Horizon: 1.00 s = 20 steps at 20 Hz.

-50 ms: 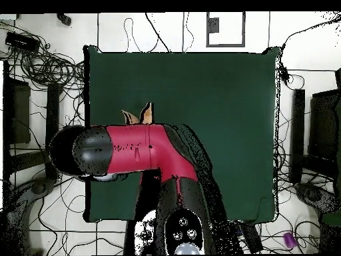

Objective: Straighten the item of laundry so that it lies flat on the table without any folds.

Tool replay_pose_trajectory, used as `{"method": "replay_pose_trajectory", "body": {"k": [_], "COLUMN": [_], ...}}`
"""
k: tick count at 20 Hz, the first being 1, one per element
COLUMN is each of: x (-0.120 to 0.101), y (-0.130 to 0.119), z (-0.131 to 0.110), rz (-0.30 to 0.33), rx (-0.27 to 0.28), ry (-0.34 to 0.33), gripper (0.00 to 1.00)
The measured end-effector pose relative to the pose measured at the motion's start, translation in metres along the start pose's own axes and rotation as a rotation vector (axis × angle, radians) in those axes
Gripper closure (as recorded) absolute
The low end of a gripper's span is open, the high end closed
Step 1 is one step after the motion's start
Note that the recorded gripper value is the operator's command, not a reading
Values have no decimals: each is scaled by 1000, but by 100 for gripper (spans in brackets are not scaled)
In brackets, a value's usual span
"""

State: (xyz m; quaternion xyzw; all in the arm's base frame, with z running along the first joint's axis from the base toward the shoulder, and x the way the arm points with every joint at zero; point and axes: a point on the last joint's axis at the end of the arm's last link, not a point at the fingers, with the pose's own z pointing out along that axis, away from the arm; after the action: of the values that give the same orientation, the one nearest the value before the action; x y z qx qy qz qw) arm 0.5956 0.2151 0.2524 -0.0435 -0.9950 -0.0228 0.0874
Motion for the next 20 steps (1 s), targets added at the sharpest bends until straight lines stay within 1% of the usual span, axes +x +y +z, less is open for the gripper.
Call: {"method": "replay_pose_trajectory", "body": {"k": [4,6,12,15,19,20], "x": [4,5,7,9,8,6], "y": [6,5,-2,-8,-26,-43], "z": [-4,-12,-31,-37,-47,-56], "rz": [2,3,16,25,53,76], "rx": [-10,-12,-8,-6,1,9], "ry": [0,-14,-31,-22,33,80], "gripper": [100,100,100,100,100,100]}}
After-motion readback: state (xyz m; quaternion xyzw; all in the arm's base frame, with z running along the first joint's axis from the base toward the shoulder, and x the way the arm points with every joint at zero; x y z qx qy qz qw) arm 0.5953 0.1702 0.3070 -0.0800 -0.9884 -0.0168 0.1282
